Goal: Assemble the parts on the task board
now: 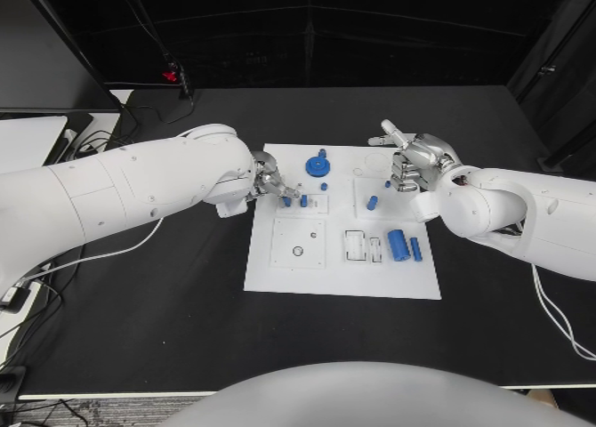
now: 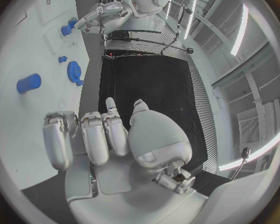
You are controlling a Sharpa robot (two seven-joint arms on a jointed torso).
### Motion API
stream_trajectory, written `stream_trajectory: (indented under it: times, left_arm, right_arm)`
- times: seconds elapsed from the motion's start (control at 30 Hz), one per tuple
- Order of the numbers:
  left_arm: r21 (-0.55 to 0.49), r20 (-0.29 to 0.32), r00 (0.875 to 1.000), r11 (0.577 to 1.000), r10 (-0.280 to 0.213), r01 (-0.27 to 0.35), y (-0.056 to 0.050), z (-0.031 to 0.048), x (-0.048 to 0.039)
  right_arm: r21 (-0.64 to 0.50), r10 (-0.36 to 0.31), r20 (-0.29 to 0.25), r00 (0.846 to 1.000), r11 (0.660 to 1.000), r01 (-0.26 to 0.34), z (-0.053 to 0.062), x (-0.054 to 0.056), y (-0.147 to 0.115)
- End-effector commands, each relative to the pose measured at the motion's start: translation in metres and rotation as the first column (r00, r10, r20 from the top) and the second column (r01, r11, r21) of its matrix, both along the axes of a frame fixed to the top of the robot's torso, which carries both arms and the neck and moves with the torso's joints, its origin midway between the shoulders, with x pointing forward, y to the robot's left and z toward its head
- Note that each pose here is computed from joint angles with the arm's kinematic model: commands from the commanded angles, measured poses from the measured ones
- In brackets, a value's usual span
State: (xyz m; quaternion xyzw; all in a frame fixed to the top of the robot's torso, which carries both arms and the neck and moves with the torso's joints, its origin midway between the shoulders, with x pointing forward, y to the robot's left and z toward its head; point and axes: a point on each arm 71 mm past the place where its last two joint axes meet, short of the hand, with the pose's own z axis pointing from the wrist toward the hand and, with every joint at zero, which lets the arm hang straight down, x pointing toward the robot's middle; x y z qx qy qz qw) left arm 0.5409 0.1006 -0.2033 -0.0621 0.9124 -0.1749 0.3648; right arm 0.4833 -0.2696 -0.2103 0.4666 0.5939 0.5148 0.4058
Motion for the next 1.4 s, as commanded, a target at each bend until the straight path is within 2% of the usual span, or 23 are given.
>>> stream_trajectory:
  times: [0.03, 0.57, 0.93, 1.4]
  left_arm:
    - [0.028, -0.009, 1.000, 1.000, 0.011, -0.011, 0.0046, -0.0076, -0.0013]
    - [0.012, 0.016, 1.000, 1.000, 0.018, -0.019, 0.0046, -0.0062, 0.0002]
    - [0.031, 0.001, 1.000, 0.999, 0.019, -0.019, 0.0062, -0.0072, -0.0002]
    - [0.043, 0.010, 1.000, 0.999, 0.009, -0.009, 0.0055, -0.0070, 0.0006]
  right_arm:
    - [0.007, 0.009, 0.006, 1.000, 1.000, -0.009, 0.0014, 0.0001, 0.0012]
    - [0.006, 0.008, 0.005, 1.000, 1.000, -0.008, 0.0013, 0.0001, 0.0007]
    - [0.006, 0.008, 0.005, 1.000, 1.000, -0.008, 0.0012, 0.0001, 0.0008]
    - [0.005, 0.006, 0.005, 1.000, 1.000, -0.006, 0.0013, 0.0001, 0.0007]
